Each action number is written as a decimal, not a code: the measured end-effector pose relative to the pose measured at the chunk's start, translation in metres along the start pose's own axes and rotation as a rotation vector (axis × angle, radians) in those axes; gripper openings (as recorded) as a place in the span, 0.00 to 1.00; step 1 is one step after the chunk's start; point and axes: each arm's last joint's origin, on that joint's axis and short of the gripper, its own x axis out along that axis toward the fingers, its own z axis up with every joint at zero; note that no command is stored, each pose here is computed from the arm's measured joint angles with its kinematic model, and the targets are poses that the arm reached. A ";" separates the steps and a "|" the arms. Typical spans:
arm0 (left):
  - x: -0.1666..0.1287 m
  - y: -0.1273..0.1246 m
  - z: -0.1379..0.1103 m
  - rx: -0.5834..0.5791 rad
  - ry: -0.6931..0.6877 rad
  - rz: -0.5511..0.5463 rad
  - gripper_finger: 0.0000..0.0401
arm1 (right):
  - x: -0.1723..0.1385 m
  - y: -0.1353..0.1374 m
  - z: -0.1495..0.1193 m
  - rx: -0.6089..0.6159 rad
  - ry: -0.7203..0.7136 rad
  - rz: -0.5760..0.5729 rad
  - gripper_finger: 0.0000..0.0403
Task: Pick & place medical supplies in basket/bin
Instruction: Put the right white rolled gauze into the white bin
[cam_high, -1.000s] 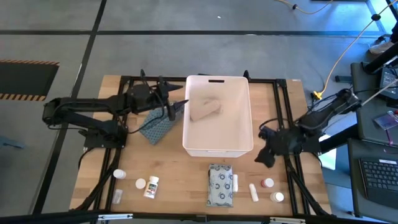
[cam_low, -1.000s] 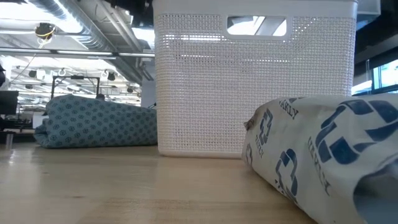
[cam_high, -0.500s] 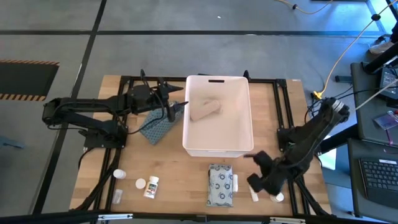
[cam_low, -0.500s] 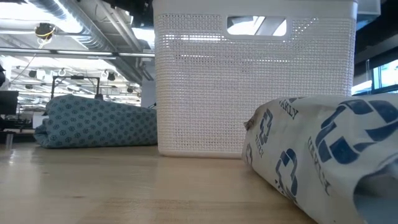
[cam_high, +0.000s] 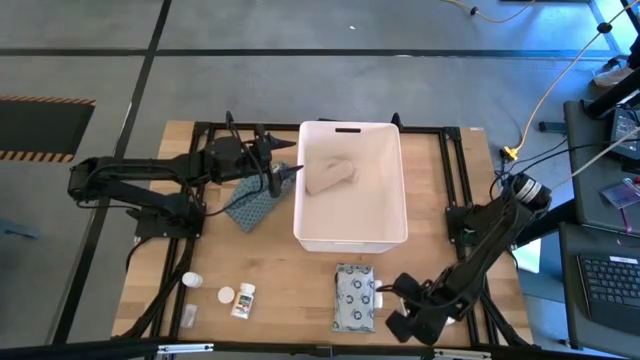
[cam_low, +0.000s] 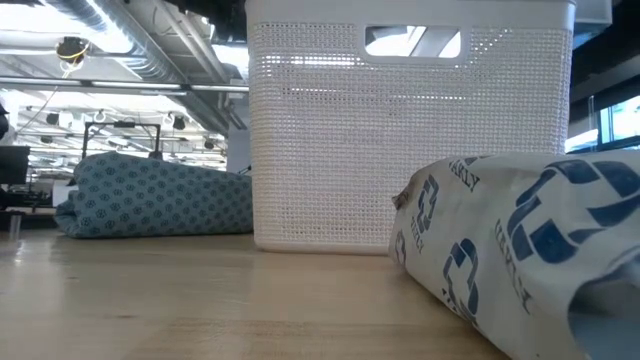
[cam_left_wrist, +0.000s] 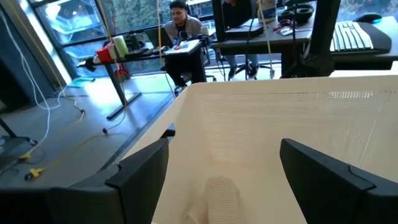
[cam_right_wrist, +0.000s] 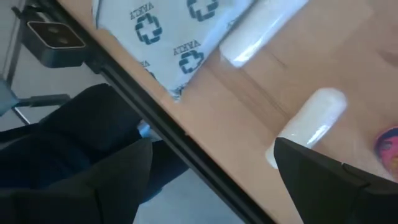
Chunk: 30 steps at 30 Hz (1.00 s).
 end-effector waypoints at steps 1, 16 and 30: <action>0.000 0.000 0.000 0.014 0.000 0.000 0.75 | 0.002 0.000 0.000 0.000 -0.001 -0.006 0.84; 0.000 0.000 0.000 0.091 0.001 0.000 0.75 | 0.045 -0.017 0.016 0.123 0.145 -0.325 0.84; 0.000 0.000 0.000 0.089 0.006 -0.001 0.75 | 0.068 -0.021 0.015 0.125 0.159 -0.386 0.68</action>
